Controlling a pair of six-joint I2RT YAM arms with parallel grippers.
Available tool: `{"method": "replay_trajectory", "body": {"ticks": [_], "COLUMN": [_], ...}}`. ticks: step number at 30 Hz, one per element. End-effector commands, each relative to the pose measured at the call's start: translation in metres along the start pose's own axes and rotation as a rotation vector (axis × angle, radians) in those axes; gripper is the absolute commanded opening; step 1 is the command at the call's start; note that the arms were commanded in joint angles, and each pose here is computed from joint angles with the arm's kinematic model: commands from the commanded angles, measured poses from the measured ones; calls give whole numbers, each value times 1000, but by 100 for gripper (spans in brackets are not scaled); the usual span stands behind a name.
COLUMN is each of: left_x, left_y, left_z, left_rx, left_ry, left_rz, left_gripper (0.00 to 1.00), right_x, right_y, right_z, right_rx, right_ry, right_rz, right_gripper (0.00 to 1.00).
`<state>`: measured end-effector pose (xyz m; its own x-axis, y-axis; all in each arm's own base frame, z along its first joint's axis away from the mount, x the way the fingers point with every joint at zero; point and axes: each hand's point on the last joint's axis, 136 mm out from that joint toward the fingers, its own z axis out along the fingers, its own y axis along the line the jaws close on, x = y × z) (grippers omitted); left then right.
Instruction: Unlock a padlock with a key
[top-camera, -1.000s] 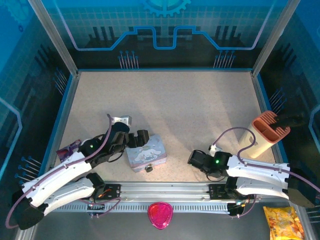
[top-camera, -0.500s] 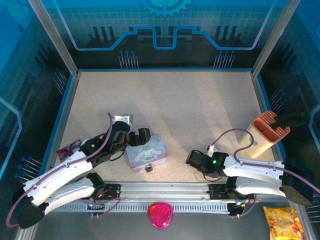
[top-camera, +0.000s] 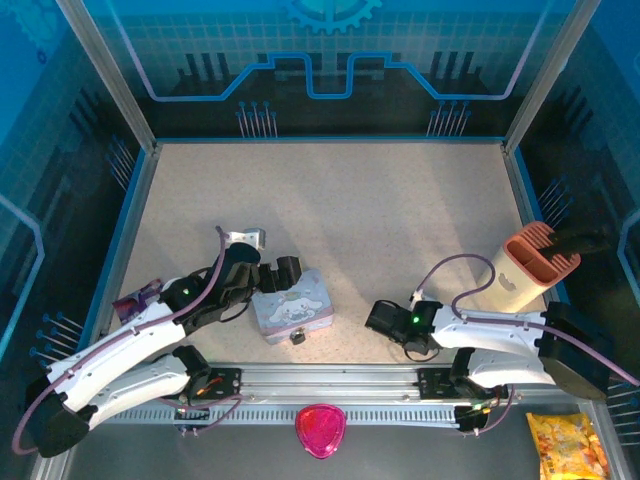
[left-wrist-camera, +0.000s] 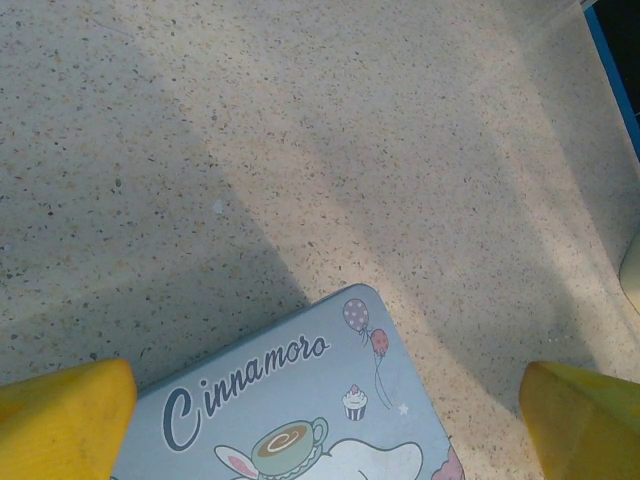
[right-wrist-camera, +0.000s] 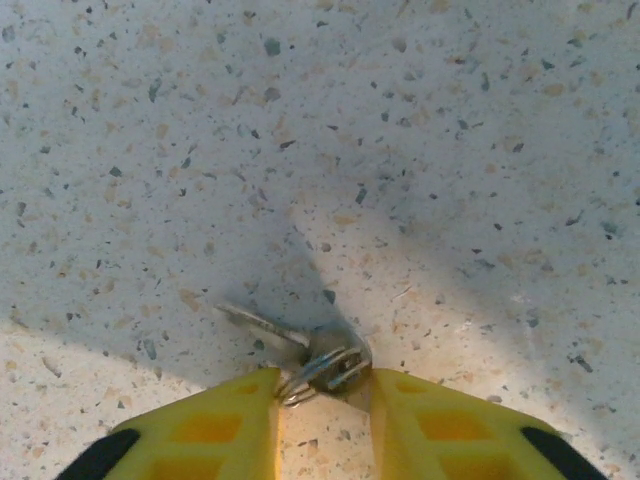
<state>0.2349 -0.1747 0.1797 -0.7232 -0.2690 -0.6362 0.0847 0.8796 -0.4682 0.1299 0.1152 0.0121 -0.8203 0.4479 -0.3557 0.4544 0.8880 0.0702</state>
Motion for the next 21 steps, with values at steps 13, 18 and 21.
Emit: {"method": "replay_trajectory", "body": {"ticks": [13, 18, 21], "left_x": [0, 0, 0], "left_y": [-3, -4, -6], "left_z": [4, 5, 5], "left_rx": [8, 13, 21], "left_ry": [-10, -5, -4], "left_rz": [-4, -22, -25], "left_gripper": [99, 99, 99], "right_x": [-2, -6, -8], "right_y": [-7, -1, 2], "right_z": [4, 0, -1], "right_rx": [-41, -109, -162], "right_ry": [-5, -18, -26], "right_rz": [28, 12, 12], "right_gripper": [14, 7, 4]}}
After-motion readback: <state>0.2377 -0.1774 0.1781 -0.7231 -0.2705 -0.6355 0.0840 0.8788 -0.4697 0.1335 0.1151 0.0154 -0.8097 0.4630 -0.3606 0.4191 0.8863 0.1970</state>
